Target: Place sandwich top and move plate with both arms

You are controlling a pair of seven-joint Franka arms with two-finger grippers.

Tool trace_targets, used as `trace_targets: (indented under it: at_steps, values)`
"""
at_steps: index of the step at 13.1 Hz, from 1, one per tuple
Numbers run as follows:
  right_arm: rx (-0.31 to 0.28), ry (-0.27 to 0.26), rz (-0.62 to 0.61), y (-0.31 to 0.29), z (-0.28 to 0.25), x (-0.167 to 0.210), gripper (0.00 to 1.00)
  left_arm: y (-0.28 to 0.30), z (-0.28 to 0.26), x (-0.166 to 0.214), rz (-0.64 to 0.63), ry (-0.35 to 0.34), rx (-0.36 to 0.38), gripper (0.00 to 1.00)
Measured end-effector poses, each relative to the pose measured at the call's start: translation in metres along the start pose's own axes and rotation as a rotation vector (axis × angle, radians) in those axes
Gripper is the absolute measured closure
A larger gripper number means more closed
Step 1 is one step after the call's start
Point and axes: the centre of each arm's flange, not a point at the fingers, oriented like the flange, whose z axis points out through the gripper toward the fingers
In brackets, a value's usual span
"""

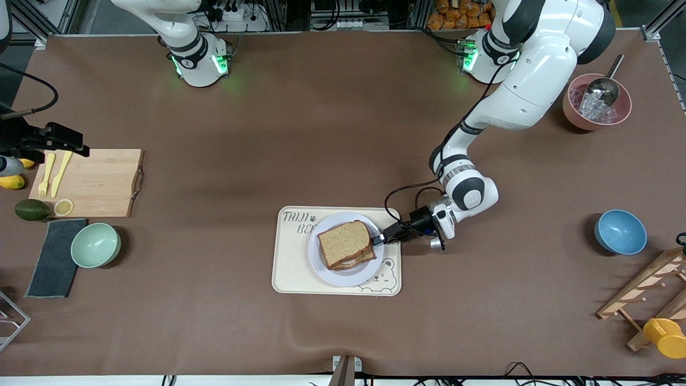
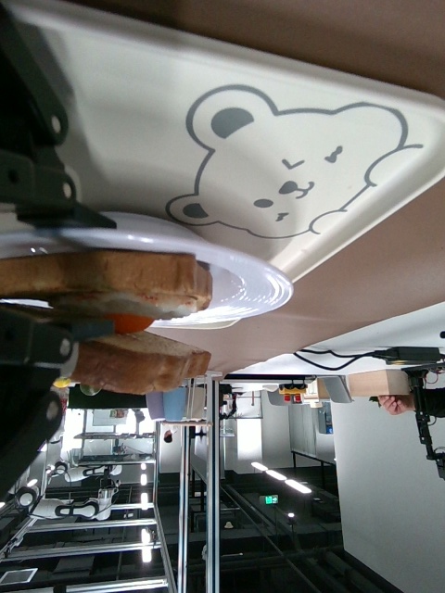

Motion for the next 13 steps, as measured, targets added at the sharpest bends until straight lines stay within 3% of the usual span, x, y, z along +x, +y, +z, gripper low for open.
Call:
trace_targets:
  at_steps: [5, 13]
  values:
    - [0.0, 0.0, 0.0, 0.0, 0.0, 0.0, 0.0, 0.011, 0.001, 0.006, 0.05, -0.031, -0.008, 0.01]
    - [-0.001, -0.001, 0.001, 0.001, 0.001, 0.0, 0.0, 0.008, -0.015, 0.024, 0.076, -0.025, 0.009, 0.0]
